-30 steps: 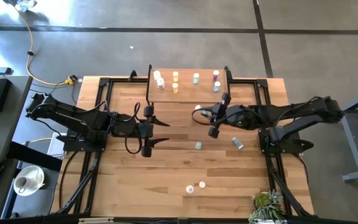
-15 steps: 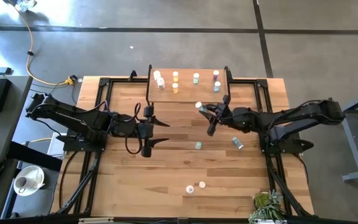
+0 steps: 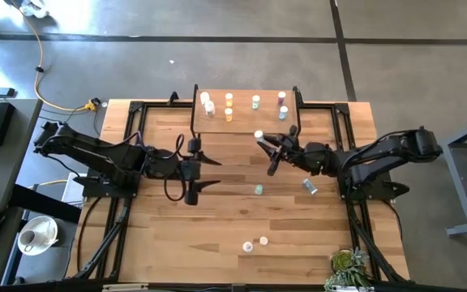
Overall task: Pick and place medicine bottles onto shelf by color
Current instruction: Put the bottom green pill bottle on the shelf aligned with the other green pill bottle
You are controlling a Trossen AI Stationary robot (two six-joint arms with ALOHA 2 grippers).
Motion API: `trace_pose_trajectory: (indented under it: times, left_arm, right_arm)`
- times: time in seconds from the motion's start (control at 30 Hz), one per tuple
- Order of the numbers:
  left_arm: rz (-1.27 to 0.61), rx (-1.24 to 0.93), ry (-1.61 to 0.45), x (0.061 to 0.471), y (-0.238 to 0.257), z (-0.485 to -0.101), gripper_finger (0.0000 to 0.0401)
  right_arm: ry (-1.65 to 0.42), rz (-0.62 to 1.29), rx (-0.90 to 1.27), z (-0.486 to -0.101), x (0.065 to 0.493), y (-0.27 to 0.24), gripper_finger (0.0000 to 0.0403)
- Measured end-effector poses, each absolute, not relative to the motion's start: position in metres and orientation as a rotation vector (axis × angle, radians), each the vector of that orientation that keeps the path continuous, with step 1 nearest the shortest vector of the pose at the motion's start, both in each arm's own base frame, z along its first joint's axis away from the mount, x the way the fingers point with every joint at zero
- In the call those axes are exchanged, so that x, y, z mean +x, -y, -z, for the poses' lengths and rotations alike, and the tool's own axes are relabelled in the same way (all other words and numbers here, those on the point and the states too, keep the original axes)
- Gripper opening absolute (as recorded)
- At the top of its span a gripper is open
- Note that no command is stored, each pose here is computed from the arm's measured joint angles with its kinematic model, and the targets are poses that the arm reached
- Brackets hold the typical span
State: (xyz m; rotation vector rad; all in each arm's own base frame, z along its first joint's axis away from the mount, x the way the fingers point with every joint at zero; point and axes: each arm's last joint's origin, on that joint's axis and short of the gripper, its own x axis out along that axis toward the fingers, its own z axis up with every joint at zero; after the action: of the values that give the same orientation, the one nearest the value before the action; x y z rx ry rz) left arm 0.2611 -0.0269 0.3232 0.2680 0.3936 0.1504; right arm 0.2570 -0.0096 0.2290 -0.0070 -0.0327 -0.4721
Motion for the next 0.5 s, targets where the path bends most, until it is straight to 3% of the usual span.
trace_pose_trajectory:
  times: [0.23,0.5]
  left_arm:
    - [-0.138,0.224,-0.365,0.263,0.020,-0.298,0.0217]
    - [-0.118,0.117,-0.188,0.263,-0.006,-0.274,0.0207]
  right_arm:
    - [0.080,0.431,-0.027,-0.232,0.259,-0.001,0.0085]
    - [0.093,0.292,-0.018,-0.234,0.260,-0.010,0.0085]
